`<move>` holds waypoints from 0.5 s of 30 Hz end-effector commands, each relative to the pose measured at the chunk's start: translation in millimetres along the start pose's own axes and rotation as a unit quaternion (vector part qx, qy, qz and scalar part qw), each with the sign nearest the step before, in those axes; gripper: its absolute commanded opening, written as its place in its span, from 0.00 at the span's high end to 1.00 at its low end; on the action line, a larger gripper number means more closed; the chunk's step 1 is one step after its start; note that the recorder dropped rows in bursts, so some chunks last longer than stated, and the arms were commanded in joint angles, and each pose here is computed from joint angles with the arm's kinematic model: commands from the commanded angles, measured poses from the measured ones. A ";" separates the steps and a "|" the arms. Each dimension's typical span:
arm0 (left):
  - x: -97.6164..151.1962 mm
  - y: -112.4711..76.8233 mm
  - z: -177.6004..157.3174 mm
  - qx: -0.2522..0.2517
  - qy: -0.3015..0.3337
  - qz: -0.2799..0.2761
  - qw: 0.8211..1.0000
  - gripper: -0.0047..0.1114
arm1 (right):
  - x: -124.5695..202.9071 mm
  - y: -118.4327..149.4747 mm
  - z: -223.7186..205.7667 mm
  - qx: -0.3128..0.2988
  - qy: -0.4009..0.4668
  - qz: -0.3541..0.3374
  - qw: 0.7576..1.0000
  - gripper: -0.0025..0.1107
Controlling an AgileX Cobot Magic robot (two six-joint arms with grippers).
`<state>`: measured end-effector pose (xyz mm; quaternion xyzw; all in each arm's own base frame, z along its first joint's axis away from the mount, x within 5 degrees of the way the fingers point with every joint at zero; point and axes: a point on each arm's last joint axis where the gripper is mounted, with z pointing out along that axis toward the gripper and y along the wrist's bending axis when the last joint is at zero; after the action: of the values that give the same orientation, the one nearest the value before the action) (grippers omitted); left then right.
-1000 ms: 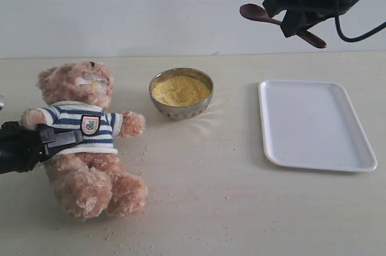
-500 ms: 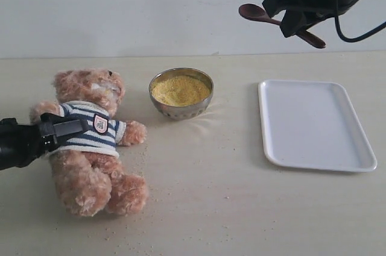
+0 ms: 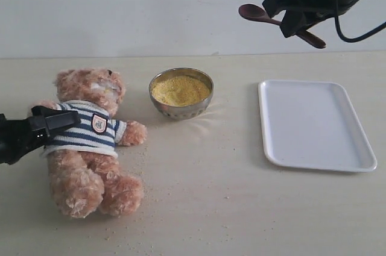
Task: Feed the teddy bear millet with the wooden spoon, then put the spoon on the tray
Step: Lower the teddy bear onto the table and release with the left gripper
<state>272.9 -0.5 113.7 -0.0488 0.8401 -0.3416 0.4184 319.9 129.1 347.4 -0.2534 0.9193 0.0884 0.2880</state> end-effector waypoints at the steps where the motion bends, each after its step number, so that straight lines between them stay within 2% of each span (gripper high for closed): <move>1: -12.6 13.9 -18.7 -0.068 -0.007 0.002 0.998 0.10 | 0.9 -0.8 -3.0 0.001 -0.002 -0.003 1.000 0.98; 5: -24.0 19.9 -36.4 -0.115 -0.027 -0.035 0.992 0.10 | 0.6 -0.9 -3.0 0.002 -0.004 -0.003 1.000 0.98; 10: -43.6 14.1 -60.4 -0.139 -0.095 -0.158 0.973 0.13 | 0.4 -0.9 -3.0 0.002 -0.005 -0.003 1.000 0.98; 13: -53.7 9.7 -72.6 -0.155 -0.145 -0.234 0.949 0.25 | 0.4 -0.9 -3.0 0.002 -0.005 -0.003 1.000 0.98; 15: -60.3 7.4 -80.7 -0.168 -0.182 -0.265 0.932 0.41 | 0.4 -0.9 -3.0 0.002 -0.005 -0.003 1.000 0.98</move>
<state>256.4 63.5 172.2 -0.3341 0.7882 -0.2788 0.4352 319.9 129.1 347.4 -0.2534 0.9193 0.0884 0.2880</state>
